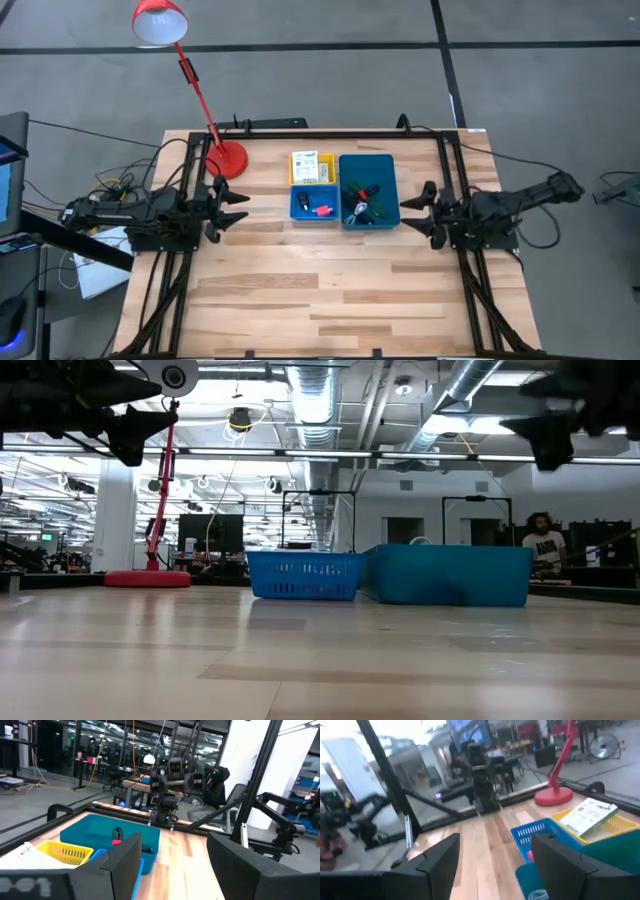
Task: Pick and place items into bin
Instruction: Return to Home Position
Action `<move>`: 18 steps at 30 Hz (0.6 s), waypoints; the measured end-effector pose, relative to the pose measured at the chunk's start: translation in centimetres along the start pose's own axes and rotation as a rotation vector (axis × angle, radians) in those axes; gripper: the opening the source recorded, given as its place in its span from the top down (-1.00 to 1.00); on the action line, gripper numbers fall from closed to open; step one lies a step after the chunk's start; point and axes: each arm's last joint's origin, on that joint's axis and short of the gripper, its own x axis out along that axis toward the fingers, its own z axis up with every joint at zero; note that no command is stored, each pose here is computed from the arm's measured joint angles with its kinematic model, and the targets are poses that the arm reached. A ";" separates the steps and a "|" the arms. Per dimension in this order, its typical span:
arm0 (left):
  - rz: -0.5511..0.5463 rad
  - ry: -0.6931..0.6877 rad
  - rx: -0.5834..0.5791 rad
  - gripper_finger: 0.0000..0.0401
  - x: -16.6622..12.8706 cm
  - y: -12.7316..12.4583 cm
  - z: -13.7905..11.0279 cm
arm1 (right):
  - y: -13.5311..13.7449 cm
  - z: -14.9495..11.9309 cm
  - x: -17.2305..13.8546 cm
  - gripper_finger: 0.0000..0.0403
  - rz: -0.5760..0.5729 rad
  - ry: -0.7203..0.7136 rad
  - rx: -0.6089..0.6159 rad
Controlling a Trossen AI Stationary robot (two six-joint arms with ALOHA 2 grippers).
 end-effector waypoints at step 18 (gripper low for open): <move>0.065 0.275 -0.041 -0.07 -0.4 0.6 -2.6 | -1.7 -4.8 -0.5 -0.19 -0.039 -0.008 0.046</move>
